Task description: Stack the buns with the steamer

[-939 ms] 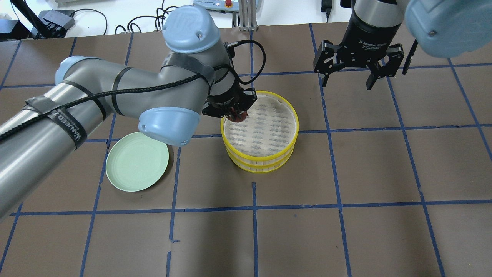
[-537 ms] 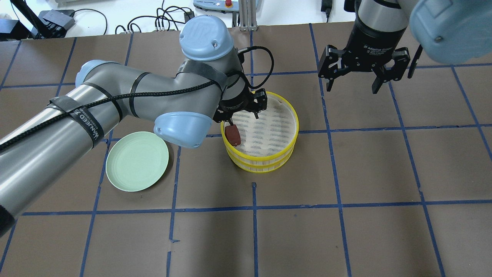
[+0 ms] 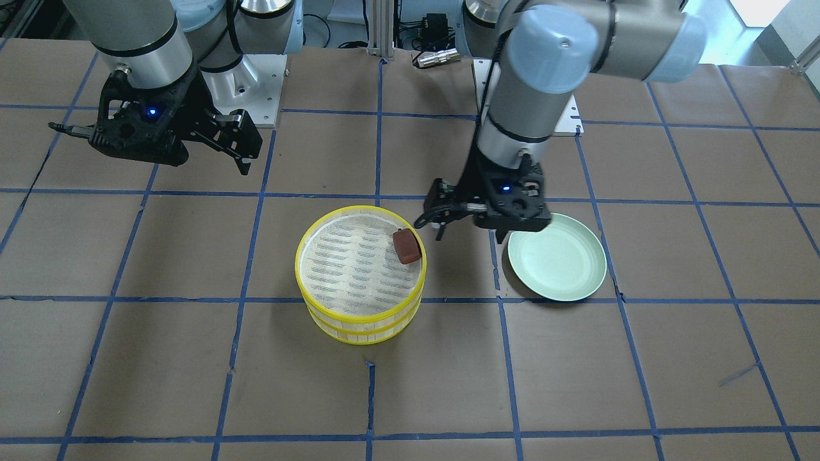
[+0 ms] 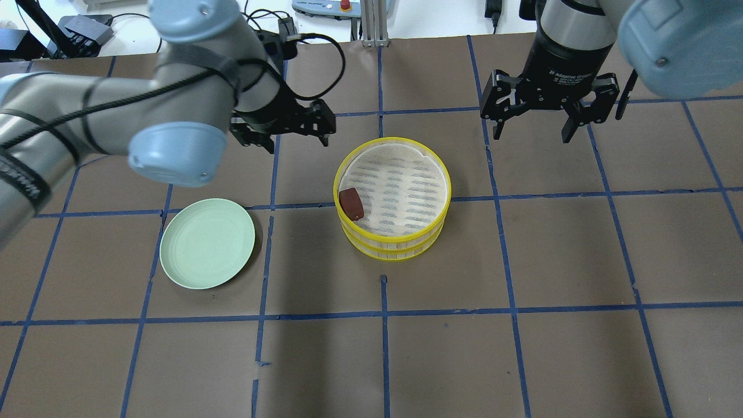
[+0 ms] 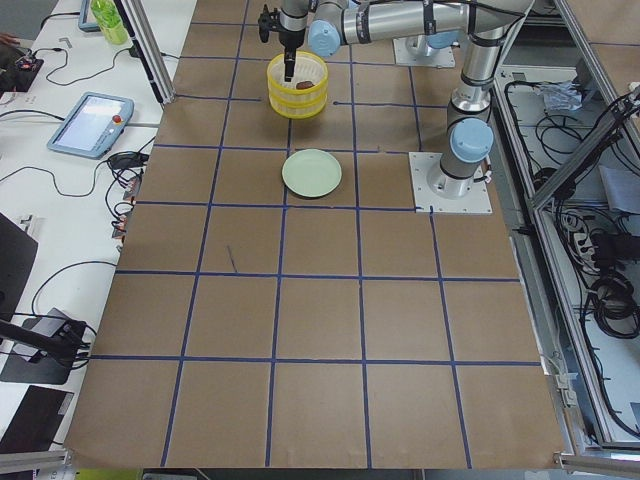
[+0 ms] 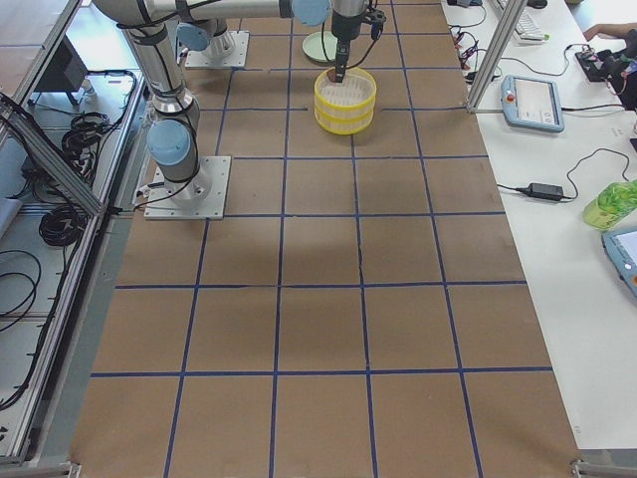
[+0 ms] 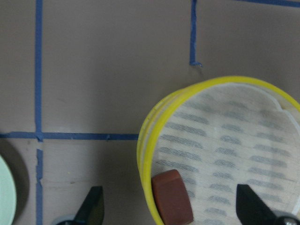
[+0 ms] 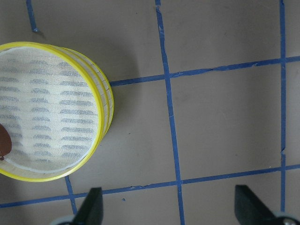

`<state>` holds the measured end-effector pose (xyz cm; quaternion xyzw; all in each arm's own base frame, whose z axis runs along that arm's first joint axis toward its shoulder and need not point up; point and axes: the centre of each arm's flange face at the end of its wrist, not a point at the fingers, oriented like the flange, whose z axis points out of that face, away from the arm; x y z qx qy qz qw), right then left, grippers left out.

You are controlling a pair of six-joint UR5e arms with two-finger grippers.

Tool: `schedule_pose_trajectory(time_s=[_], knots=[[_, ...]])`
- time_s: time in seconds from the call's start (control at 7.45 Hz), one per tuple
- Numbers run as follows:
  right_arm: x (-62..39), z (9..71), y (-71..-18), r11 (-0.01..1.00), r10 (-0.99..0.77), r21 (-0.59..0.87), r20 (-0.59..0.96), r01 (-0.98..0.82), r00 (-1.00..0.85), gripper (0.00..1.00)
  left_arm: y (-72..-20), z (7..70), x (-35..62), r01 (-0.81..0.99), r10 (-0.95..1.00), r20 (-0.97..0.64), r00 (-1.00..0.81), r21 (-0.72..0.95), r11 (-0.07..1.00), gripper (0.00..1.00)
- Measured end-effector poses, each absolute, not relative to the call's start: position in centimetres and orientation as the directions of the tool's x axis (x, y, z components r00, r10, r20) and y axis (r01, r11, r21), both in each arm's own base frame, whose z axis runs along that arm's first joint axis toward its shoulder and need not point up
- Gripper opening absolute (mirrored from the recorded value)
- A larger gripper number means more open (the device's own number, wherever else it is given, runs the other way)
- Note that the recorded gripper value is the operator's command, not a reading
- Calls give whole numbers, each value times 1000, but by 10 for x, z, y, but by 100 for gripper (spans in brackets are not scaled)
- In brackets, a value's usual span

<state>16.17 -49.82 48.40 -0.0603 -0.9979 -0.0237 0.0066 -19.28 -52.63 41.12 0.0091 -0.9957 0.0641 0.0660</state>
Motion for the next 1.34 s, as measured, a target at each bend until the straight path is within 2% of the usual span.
schedule_pose_trajectory(time_s=[0.27,0.54,1.34], knots=[[162,485,-498,992,120,43,13,120,-993,100,-501,479,-131,-28,-17,131,-991,-83,996,100],[162,485,-498,992,115,43,11,116,-993,100,-479,521,-116,-35,-29,96,-995,-59,998,100],[162,484,-498,994,102,44,13,103,-995,100,-471,524,-113,-33,-30,72,-997,-41,999,100]])
